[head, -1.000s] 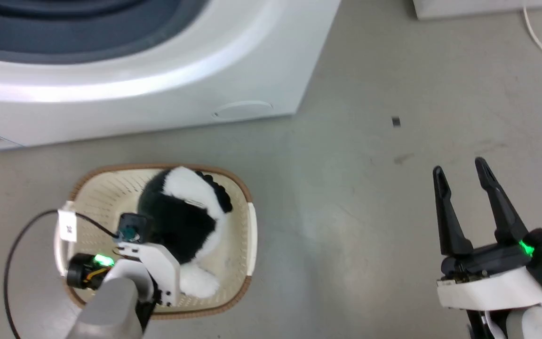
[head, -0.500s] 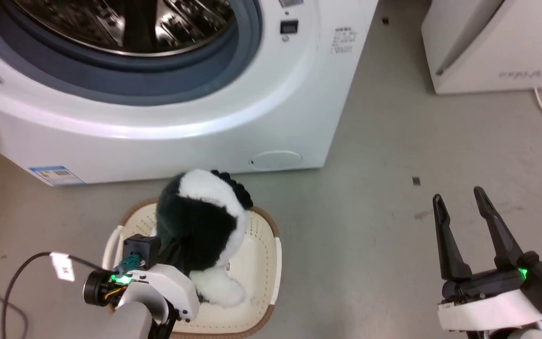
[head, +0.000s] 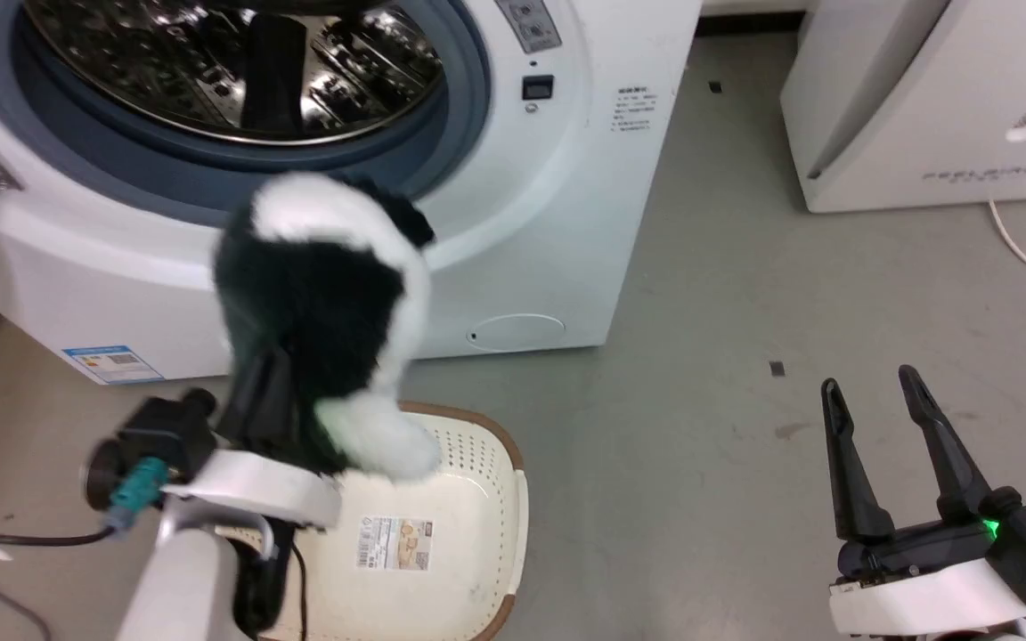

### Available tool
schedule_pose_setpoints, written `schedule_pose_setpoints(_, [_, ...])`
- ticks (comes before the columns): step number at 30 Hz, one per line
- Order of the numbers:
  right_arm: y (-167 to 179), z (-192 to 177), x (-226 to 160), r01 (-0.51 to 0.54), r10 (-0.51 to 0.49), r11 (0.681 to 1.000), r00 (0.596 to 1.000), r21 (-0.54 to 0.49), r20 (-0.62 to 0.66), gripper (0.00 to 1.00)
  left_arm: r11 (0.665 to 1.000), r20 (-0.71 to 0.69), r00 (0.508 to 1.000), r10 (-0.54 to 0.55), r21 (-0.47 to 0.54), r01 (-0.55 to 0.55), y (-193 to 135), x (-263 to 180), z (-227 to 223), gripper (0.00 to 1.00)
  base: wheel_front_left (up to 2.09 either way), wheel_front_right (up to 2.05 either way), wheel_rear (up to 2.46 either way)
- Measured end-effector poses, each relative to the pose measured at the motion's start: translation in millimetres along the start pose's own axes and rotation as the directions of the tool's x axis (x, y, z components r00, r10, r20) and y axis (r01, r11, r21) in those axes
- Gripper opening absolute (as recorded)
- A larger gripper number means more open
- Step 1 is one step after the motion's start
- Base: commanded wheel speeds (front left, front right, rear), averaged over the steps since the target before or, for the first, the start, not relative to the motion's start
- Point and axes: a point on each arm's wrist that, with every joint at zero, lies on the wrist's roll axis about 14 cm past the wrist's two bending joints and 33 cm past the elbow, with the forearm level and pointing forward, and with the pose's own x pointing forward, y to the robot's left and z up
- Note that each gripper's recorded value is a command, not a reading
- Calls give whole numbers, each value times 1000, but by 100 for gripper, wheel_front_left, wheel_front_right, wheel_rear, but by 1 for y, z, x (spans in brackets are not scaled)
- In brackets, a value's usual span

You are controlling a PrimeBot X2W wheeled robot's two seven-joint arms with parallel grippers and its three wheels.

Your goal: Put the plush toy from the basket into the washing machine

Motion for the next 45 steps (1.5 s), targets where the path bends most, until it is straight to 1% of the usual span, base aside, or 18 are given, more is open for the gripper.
schedule_pose_setpoints(7, [-10,-12,2,31,-31,1000,999,3,-33,100,1000,141,990,-12,6,11,6,36,37,0,0,0,0])
schedule_pose_setpoints(13, [-20,-28,13,58,-57,998,996,4,-66,100,998,182,982,-41,50,32,20,87,43,0,0,0,0])
schedule_pose_setpoints(21, [-37,-59,27,104,-103,995,986,6,-130,100,994,164,986,-38,105,21,53,173,37,0,0,0,0])
schedule_pose_setpoints(26, [-46,-83,31,128,-125,992,975,3,-183,100,984,142,989,-41,177,16,69,229,34,0,0,0,0])
schedule_pose_setpoints(29, [-49,-96,32,138,-133,990,968,7,-213,100,974,128,991,-25,227,-4,83,257,31,0,0,0,0])
schedule_pose_setpoints(33, [-56,-110,28,161,-155,987,955,4,-253,100,964,84,996,-10,265,-13,92,288,14,0,0,0,0])
schedule_pose_setpoints(37, [-58,-122,23,168,-163,986,943,-8,-291,100,959,3,1000,6,282,-7,94,309,-17,0,0,0,0])
schedule_pose_setpoints(42, [-63,-130,21,180,-177,984,933,-19,-313,100,947,-169,986,-2,316,56,87,318,-74,0,0,0,0])
schedule_pose_setpoints(45, [-64,-133,20,181,-179,983,930,-24,-320,100,950,-299,954,13,301,81,90,312,-113,0,0,0,0])
